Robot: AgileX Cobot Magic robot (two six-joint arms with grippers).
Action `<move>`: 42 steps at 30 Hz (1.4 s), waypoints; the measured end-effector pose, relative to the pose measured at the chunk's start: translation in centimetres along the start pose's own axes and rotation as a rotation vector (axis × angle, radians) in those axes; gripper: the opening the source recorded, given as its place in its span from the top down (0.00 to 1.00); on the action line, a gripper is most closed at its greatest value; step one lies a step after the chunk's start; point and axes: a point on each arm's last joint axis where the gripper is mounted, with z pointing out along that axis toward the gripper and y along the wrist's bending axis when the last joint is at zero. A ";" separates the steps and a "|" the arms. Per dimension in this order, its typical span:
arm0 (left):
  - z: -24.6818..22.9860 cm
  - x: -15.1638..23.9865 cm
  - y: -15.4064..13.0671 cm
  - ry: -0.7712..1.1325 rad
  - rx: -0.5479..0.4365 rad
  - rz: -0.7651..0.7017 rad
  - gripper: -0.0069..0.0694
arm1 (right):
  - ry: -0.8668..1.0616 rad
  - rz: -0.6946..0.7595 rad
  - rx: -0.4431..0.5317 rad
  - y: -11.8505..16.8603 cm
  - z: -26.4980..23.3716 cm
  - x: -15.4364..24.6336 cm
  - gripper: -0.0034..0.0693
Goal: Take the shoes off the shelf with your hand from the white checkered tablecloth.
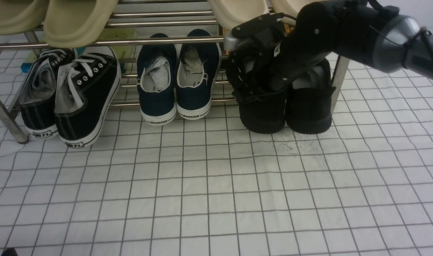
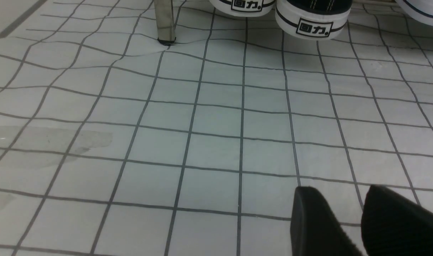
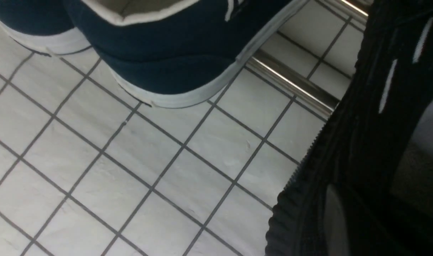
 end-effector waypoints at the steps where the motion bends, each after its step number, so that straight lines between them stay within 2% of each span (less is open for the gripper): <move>1: 0.0 0.0 0.0 0.000 0.000 0.000 0.60 | -0.002 0.002 0.000 0.0 -0.1 0.0 0.94; 9: 0.0 0.0 0.0 0.000 0.000 0.000 0.60 | 0.038 -0.023 -0.077 3.3 -6.9 -0.6 0.95; 15: 0.0 0.0 0.0 0.000 0.000 0.000 0.60 | 0.153 -0.078 -0.178 7.1 -13.3 0.7 0.95; 24: 0.0 0.0 0.0 0.000 0.000 0.000 0.60 | 0.296 -0.152 -0.245 12.6 -13.3 3.5 0.95; 26: 0.0 0.0 0.0 0.000 0.000 0.001 0.60 | 0.340 -0.171 -0.235 13.8 -12.4 4.6 0.95; 29: 0.0 0.0 0.0 0.000 0.000 0.001 0.60 | 0.361 -0.155 -0.202 14.0 -11.6 5.0 0.95; 35: 0.0 0.0 0.0 0.001 0.000 0.001 0.60 | 0.325 -0.112 -0.057 12.8 -10.6 4.6 0.95; 42: 0.0 0.0 0.0 0.001 0.000 0.001 0.60 | 0.266 -0.080 0.052 11.9 -9.5 4.0 0.94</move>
